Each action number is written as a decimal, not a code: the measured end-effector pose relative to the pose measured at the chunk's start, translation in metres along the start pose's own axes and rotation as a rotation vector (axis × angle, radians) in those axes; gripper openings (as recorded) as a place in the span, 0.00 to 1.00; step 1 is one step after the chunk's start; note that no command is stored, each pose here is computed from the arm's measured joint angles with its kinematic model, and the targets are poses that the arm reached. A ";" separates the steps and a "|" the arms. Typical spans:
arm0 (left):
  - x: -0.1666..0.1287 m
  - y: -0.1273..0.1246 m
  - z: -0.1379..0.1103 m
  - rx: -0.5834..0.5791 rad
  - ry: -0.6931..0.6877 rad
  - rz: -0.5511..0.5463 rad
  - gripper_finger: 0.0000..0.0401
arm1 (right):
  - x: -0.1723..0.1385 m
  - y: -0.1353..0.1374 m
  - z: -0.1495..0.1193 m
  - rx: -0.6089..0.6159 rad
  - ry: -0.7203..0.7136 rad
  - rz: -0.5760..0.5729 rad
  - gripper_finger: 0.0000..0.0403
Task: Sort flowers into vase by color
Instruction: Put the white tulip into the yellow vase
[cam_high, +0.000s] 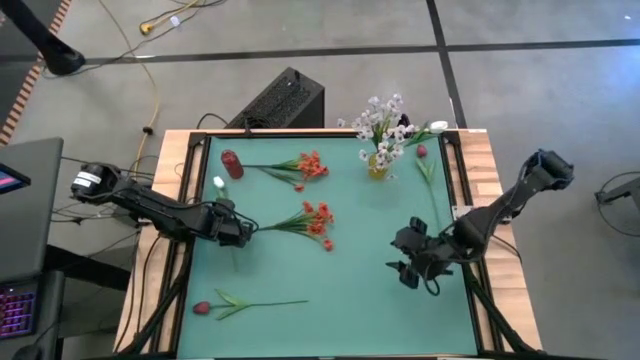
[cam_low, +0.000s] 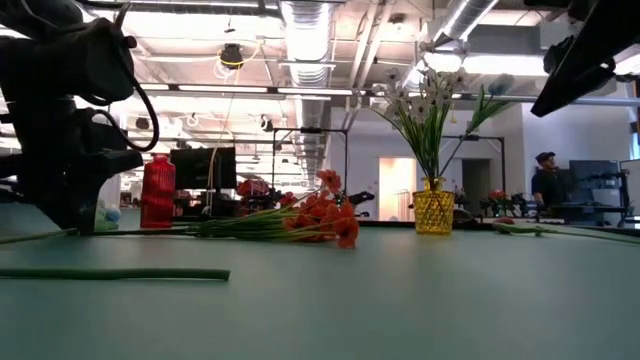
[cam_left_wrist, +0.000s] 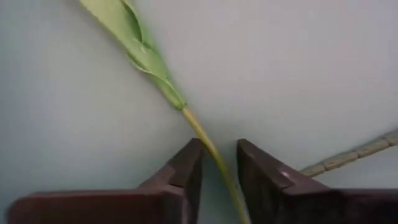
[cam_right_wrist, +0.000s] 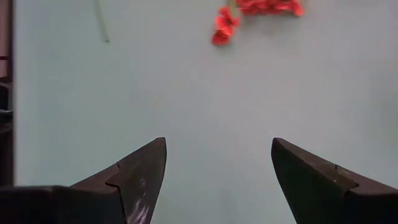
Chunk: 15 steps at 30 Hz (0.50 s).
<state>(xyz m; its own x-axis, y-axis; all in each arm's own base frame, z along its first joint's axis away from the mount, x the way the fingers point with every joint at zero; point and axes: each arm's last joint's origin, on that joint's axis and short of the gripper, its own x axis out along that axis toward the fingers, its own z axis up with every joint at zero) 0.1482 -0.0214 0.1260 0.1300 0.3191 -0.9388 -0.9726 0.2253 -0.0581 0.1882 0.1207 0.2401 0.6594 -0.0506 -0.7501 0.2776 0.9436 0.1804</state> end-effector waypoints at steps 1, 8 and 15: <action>0.000 0.000 0.000 0.013 0.002 -0.004 0.14 | 0.001 0.003 -0.001 -0.003 -0.002 0.013 0.79; -0.015 -0.016 0.006 0.142 -0.005 -0.058 0.01 | 0.003 0.017 -0.002 0.004 -0.037 0.092 0.79; -0.049 -0.046 0.024 0.331 -0.216 -0.153 0.00 | 0.004 0.021 0.006 -0.032 -0.174 0.065 0.79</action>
<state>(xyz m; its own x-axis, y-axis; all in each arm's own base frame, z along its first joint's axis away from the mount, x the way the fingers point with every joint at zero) 0.1908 -0.0254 0.1829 0.3398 0.4369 -0.8329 -0.8288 0.5576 -0.0456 0.2006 0.1389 0.2449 0.7870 -0.0430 -0.6155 0.2104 0.9565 0.2022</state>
